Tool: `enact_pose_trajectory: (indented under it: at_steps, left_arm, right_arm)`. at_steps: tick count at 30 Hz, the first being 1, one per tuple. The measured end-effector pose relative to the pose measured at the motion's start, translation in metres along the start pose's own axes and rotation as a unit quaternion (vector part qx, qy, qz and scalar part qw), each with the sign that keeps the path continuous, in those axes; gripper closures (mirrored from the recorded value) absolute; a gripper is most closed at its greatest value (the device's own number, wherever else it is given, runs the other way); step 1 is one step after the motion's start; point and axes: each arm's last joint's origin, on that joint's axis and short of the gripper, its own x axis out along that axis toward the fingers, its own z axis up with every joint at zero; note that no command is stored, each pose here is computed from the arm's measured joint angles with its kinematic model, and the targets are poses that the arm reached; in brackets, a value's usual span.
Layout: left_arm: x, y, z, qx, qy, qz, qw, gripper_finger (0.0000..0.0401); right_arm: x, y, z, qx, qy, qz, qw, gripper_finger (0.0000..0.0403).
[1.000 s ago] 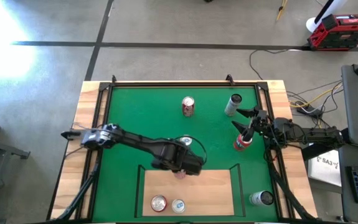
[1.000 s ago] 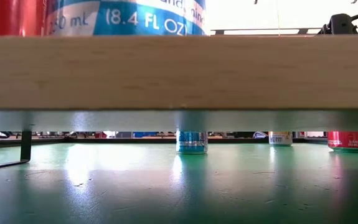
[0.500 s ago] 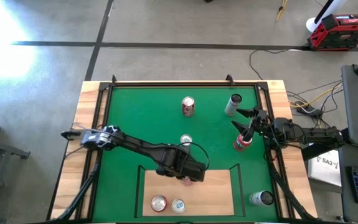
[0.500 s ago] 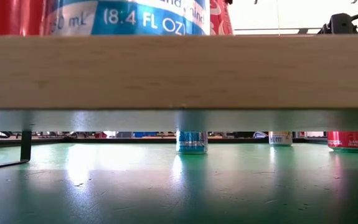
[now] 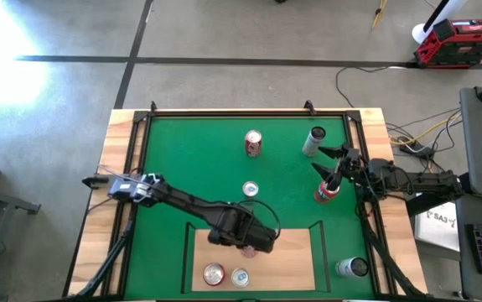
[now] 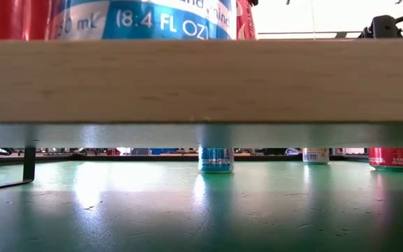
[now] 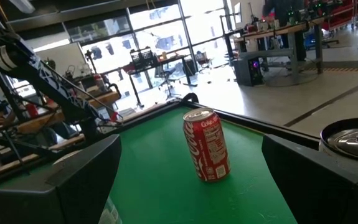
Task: Place canned beverage on shelf
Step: Put the bottom red soda can on the shelf
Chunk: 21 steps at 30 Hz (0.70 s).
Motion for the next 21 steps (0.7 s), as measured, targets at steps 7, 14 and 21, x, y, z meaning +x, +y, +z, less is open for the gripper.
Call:
enact_pose_trajectory:
  at_steps: [7, 14, 21]
  left_arm:
    - [0.0001, 0.001, -0.0029, -0.007, 0.0, 0.002, 1.0, 0.0087]
    - [0.0012, 0.0017, -0.0043, -0.006, -0.002, 0.005, 1.0, 0.0055]
    - [0.0011, 0.0017, -0.0042, -0.023, -0.006, 0.004, 1.0, 0.0052]
  right_arm:
    - [0.0, -0.0001, -0.0001, 0.0, 0.0, 0.0, 1.0, 0.0022]
    - [0.0, 0.0, 0.0001, 0.0, 0.0, 0.0, 1.0, 0.0022]
    - [0.0, 0.0, 0.0001, 0.0, 0.0, 0.0, 1.0, 0.0022]
